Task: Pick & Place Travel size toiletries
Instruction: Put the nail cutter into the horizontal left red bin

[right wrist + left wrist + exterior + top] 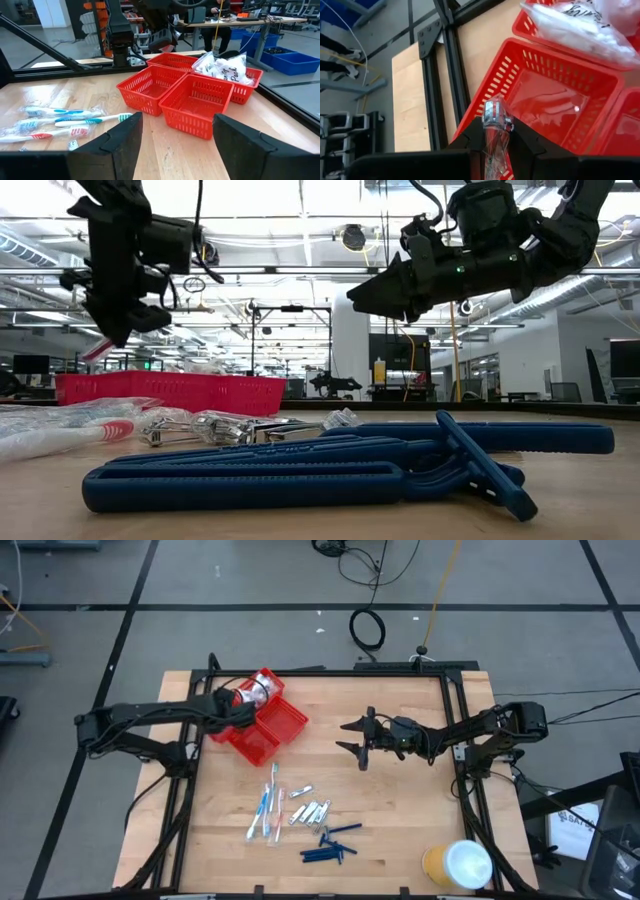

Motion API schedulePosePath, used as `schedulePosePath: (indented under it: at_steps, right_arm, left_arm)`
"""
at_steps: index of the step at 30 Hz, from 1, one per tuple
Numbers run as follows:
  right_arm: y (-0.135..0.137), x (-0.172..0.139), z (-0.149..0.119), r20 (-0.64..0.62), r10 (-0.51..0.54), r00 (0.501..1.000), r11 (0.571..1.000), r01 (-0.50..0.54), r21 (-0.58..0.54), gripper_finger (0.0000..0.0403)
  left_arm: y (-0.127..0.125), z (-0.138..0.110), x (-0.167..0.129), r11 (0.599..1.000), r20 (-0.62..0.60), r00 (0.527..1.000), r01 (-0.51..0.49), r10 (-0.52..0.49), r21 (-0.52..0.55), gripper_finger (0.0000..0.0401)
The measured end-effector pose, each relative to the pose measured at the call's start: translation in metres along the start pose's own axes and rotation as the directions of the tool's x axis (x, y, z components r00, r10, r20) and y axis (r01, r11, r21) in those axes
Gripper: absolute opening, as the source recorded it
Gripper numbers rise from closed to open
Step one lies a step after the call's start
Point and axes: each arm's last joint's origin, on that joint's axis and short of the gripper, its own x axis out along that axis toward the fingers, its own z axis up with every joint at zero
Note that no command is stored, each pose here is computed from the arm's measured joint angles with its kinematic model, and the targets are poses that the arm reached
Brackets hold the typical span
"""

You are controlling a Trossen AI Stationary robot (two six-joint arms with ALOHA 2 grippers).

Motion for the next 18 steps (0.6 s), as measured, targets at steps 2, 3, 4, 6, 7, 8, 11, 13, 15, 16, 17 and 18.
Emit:
schedulePosePath:
  at_steps: [2, 3, 4, 6, 7, 8, 11, 13, 15, 16, 17, 18]
  right_arm:
    - [0.0, 0.0, -0.0003, -0.003, 0.0, 1.0, 1.0, 0.0, 0.0, 0.0227]
    - [0.0, 0.0, -0.0003, -0.003, 0.0, 1.0, 1.0, 0.0, 0.0, 0.0227]
    - [0.0, 0.0, -0.0003, -0.003, 0.0, 1.0, 1.0, 0.0, 0.0, 0.0228]
    - [0.0, 0.0, -0.0003, -0.003, 0.0, 1.0, 1.0, 0.0, 0.0, 0.0229]
    - [0.0, 0.0, -0.0004, -0.004, 0.0, 1.0, 1.0, 0.0, 0.0, 0.023]
    - [0.0, 0.0, -0.0004, -0.004, 0.0, 1.0, 1.0, 0.0, 0.0, 0.023]
    - [0.0, 0.0, -0.0004, -0.004, 0.0, 1.0, 1.0, 0.0, 0.0, 0.023]
    - [0.0, 0.0, -0.0004, -0.004, 0.0, 1.0, 1.0, 0.0, 0.0, 0.0228]
    - [0.0002, 0.0, -0.001, -0.01, 0.007, 1.0, 1.0, -0.007, 0.0, 0.0227]
    - [0.0007, 0.0, -0.0015, -0.017, 0.026, 1.0, 1.0, -0.026, 0.0, 0.0227]
    - [0.0013, -0.0001, -0.002, -0.022, 0.052, 0.998, 0.999, -0.052, 0.004, 0.0227]
    - [0.0021, -0.0002, -0.0022, -0.024, 0.077, 0.997, 0.997, -0.077, 0.007, 0.0228]
  left_arm:
    - [-0.0006, 0.0002, 0.0013, 1.0, -0.023, 1.0, 0.01, -0.01, -0.005, 0.0051]
    - [-0.0008, 0.0001, 0.0014, 1.0, -0.032, 0.999, 0.019, -0.019, -0.007, 0.0054]
    - [-0.0009, -0.0001, 0.0013, 1.0, -0.038, 0.999, 0.025, -0.026, -0.009, 0.0059]
    - [-0.001, -0.0005, 0.0012, 0.999, -0.049, 0.998, 0.033, -0.034, -0.015, 0.0076]
    - [-0.0011, -0.0006, 0.0012, 0.999, -0.053, 0.998, 0.037, -0.037, -0.016, 0.0088]
    - [-0.0008, -0.0007, 0.0009, 0.999, -0.054, 0.998, 0.04, -0.041, -0.018, 0.0102]
    - [-0.0005, -0.0009, 0.0008, 0.999, -0.058, 0.997, 0.043, -0.043, -0.007, 0.0153]
    - [-0.0006, -0.0008, 0.0007, 0.999, -0.054, 0.998, 0.042, -0.042, 0.008, 0.0186]
    - [-0.0005, -0.0007, 0.0002, 0.999, -0.044, 0.998, 0.041, -0.04, 0.023, 0.0216]
    - [0.0003, -0.0008, -0.0011, 0.999, -0.029, 0.999, 0.04, -0.039, 0.023, 0.0228]
    - [0.002, -0.0011, -0.0037, 0.999, -0.002, 0.999, 0.038, -0.038, 0.019, 0.0239]
    - [0.0043, -0.0019, -0.0073, 0.999, 0.034, 0.999, 0.037, -0.037, 0.013, 0.0247]
